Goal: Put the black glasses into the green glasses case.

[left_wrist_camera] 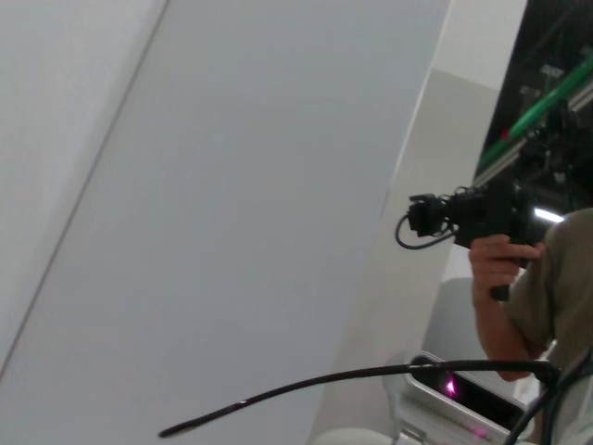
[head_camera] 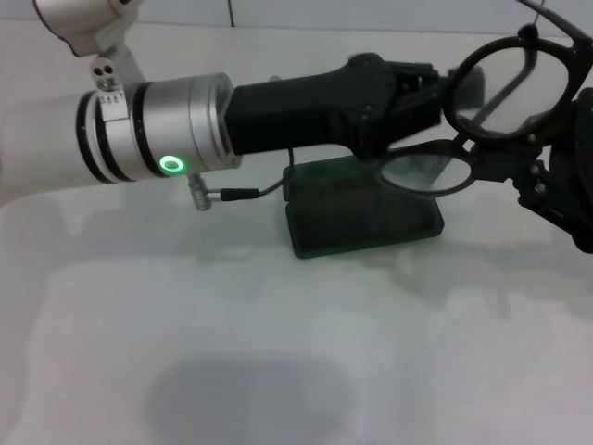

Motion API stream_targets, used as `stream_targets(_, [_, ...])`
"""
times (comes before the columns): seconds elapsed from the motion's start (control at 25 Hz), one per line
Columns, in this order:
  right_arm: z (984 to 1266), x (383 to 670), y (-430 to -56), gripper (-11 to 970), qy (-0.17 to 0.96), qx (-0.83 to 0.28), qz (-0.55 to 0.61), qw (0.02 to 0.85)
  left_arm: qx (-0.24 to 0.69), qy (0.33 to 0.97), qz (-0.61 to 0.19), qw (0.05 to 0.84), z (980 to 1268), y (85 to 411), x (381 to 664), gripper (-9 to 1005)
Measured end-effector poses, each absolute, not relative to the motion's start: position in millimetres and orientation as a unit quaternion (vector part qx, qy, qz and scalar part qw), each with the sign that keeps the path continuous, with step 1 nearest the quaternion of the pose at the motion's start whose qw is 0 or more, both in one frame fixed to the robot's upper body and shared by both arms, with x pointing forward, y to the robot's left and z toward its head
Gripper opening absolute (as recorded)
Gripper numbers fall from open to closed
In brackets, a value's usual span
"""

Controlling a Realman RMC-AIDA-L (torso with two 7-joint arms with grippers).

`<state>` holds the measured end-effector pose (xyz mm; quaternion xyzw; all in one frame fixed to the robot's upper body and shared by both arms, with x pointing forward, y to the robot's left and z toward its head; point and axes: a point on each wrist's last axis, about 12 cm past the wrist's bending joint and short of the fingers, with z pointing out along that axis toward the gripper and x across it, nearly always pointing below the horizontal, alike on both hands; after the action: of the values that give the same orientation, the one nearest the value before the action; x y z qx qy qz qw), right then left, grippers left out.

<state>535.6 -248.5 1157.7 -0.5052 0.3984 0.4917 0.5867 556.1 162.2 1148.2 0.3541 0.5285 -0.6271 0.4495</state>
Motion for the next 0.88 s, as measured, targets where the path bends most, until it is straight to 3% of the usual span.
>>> stream_targets(0.6, [1157, 528, -251, 46, 0.383, -0.497, 0.502, 0.595, 0.301, 0.525, -0.569, 0.557, 1139, 200, 559, 50])
stream_targets(0.88, [1156, 527, -251, 46, 0.387, -0.499, 0.506, 0.588, 0.309, 0.467, -0.549, 0.620, 1146, 200, 553, 51])
